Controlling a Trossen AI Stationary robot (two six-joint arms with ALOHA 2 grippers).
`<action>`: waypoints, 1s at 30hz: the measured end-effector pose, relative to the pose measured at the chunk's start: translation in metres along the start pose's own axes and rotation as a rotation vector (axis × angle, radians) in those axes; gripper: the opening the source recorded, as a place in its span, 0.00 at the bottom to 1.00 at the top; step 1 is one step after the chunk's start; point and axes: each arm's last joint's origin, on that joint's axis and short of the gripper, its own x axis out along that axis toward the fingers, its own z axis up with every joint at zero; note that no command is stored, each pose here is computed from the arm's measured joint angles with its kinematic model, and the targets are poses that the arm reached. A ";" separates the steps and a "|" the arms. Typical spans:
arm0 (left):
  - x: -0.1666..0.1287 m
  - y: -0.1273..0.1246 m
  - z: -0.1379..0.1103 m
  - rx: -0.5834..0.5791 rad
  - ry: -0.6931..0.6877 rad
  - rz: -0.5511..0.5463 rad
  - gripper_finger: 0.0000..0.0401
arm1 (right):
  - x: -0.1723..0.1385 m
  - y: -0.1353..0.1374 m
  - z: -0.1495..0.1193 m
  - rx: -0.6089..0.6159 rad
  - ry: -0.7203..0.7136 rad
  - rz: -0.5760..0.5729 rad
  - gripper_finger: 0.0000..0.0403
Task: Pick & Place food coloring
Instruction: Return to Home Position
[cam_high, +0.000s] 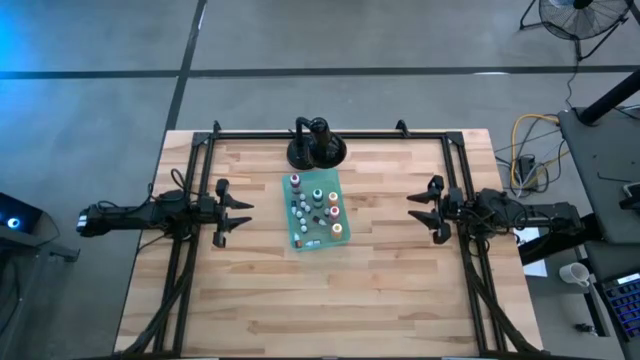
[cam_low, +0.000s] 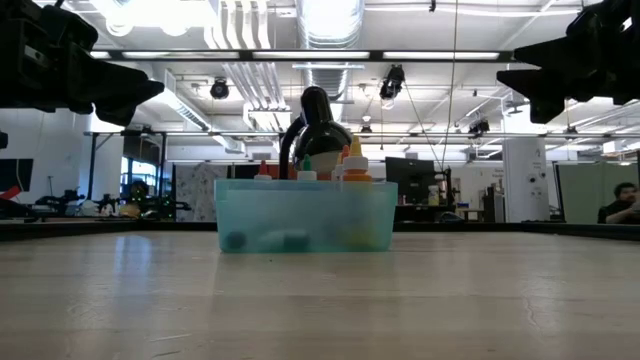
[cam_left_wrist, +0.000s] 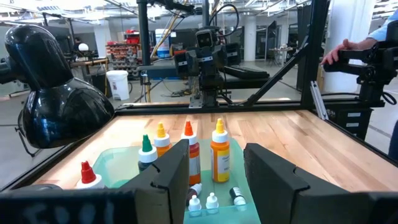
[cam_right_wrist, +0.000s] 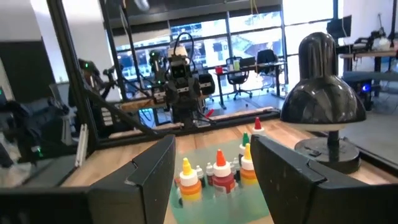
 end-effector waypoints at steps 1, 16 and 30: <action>0.000 0.000 0.000 0.000 0.000 0.000 0.31 | 0.000 0.000 0.000 0.016 -0.002 -0.002 0.50; 0.000 0.000 0.000 0.000 0.001 0.000 0.31 | 0.000 -0.003 -0.004 -0.190 0.059 0.158 0.50; 0.000 0.000 0.000 0.000 0.001 0.000 0.31 | 0.000 -0.003 -0.006 -0.159 0.084 0.156 0.50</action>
